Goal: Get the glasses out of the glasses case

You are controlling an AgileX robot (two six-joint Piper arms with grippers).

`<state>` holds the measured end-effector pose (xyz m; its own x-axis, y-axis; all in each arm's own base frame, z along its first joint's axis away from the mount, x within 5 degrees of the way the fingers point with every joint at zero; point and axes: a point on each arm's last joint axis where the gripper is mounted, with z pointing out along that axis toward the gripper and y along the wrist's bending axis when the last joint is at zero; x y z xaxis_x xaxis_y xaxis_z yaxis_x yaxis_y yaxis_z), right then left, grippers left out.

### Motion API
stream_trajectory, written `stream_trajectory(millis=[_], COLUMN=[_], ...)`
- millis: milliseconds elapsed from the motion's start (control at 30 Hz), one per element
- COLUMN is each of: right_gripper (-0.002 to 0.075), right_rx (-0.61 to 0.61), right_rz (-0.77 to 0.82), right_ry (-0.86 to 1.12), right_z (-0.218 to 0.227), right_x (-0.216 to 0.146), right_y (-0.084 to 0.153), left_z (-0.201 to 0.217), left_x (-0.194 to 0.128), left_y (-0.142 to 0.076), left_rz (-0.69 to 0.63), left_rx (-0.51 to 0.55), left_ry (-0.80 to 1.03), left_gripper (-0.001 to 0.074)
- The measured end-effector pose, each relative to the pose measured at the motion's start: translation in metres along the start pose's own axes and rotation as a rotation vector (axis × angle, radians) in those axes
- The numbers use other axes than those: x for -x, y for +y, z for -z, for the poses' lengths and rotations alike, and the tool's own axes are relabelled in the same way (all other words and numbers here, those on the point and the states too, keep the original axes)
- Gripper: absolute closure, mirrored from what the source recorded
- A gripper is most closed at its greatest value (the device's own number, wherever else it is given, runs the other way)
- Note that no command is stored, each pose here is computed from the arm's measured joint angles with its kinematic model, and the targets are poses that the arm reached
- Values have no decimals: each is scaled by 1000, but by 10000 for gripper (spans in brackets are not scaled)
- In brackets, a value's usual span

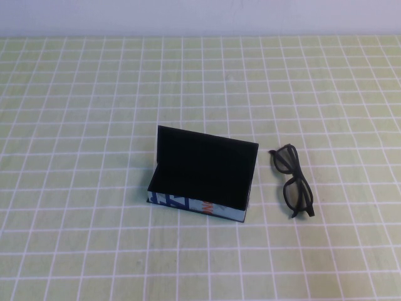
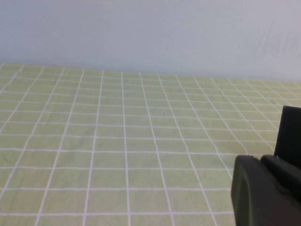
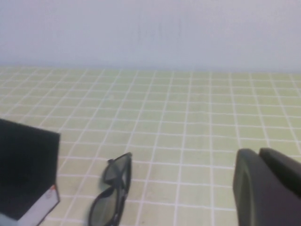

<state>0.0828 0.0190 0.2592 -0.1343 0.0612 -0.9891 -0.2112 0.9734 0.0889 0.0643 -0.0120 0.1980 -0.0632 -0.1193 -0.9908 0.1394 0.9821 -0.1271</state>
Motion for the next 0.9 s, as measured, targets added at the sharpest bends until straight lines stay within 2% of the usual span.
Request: stream_trajectory(millis=[133,267,400,633,900], right_gripper=[742,743,743,743,743], right_rx=[-105,-145,-141,-107,-101], right_rz=[-12,-35,-47,-104,-116], right_ry=[-83,-105,-109,92,112], right_z=[8,15,20,20,21], right_x=[-27,-56,-64,-84,-85], right_y=[-11,-15,-14,-10,-10], left_z=[0,0,0,0,0], left_x=[0,0,0,0,0], left_y=[0,0,0,0,0], left_rz=[0,0,0,0,0], left_rx=[0,0,0,0,0], left_ry=[0,0,0,0,0], left_gripper=[739,739,739,739,739])
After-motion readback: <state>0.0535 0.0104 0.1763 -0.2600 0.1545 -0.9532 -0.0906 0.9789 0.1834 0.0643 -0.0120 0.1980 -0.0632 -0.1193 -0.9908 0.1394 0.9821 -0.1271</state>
